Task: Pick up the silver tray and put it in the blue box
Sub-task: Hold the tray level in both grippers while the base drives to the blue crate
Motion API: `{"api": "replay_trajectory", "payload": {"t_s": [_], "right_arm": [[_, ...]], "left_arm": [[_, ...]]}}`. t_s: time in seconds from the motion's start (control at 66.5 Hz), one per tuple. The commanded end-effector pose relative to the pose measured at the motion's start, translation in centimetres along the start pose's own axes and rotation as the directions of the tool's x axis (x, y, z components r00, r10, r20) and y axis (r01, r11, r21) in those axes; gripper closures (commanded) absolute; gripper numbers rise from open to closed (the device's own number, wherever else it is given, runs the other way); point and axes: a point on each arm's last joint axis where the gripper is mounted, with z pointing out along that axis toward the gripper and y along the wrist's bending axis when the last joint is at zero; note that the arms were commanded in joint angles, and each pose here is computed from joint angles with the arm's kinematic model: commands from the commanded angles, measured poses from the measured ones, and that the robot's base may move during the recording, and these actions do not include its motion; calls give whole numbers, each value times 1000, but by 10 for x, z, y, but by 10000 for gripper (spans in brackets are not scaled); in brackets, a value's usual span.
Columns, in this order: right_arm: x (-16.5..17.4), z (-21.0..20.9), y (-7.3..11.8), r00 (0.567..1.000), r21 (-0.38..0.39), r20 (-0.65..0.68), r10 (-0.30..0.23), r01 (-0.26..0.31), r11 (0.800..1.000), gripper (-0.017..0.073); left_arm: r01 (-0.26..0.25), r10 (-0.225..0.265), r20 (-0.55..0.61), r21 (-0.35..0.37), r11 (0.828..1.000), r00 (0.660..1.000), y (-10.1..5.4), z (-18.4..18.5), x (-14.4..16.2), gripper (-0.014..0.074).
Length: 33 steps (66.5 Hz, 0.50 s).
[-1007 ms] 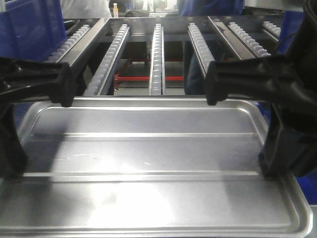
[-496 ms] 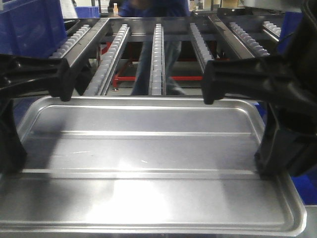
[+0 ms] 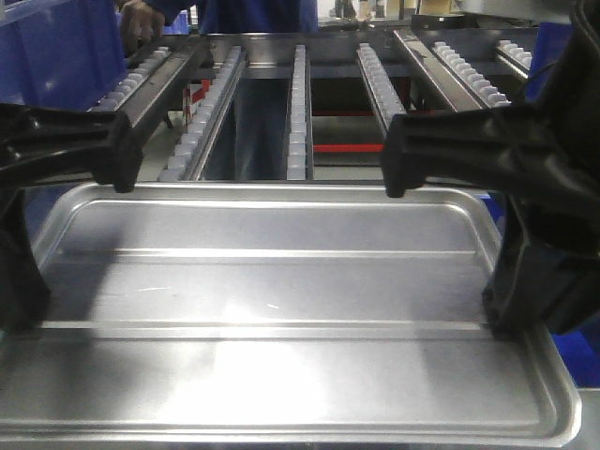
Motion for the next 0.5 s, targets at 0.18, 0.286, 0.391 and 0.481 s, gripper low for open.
{"api": "replay_trajectory", "payload": {"t_s": [0.18,0.286,0.391,0.481], "right_arm": [[-8,-11,4,998,-55,56,-7,10,998,506],[-8,-11,4,998,-55,56,-7,10,998,506],[-8,-11,4,998,-55,56,-7,10,998,506],[-8,-11,4,998,-55,56,-7,10,998,506]], "left_arm": [[11,-14,54,59,998,998,-3,-13,-9,608],[11,-14,54,59,998,998,-3,-13,-9,608],[11,-14,54,59,998,998,-3,-13,-9,608],[11,-14,54,59,998,998,-3,-13,-9,608]]}}
